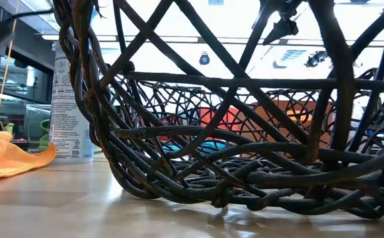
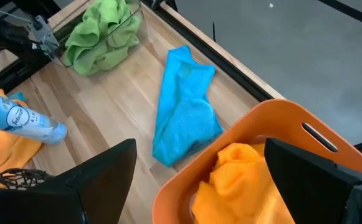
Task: Sort microfiber towel by color & place in baskets
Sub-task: Put the orange microfiber cloth into the orange bin
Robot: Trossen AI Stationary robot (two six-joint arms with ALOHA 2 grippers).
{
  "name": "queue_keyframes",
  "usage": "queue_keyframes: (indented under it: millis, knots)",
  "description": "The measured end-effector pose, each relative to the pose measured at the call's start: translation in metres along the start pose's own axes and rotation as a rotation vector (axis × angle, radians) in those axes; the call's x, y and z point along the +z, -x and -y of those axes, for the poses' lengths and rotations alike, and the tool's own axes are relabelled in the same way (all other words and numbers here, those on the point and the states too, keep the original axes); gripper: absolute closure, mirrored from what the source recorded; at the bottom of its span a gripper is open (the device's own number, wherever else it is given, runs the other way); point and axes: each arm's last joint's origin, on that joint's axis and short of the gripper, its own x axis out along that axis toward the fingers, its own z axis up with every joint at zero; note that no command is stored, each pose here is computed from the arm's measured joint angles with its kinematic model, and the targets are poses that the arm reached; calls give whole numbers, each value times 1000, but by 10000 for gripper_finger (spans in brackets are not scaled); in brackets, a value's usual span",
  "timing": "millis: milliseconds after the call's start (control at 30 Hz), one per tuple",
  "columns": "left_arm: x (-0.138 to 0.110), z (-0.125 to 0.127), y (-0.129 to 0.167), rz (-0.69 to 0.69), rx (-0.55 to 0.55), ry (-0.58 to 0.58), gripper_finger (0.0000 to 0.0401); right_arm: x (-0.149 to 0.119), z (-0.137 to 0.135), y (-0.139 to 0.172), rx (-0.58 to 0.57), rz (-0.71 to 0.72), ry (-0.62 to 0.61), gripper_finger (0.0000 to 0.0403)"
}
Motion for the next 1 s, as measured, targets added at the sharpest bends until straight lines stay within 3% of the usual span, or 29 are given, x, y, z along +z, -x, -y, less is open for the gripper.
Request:
queue_keyframes:
  millis: [200,667,767,900,1000]
  knots:
    - [2,5,-22,-18,-89,43,215,-2,0,0,-2,-19,-3,55]
    - [8,6,-47,30,-153,115,222,-2,0,0,-1,-19,-10,55]
    - [8,10,-39,58,-166,97,267,-2,0,0,-1,-18,-10,55]
    - [2,10,-9,78,-137,52,380,-2,0,0,-1,-17,-10,55]
    - [-10,4,37,104,-162,9,391,-2,0,0,-1,-17,-10,55]
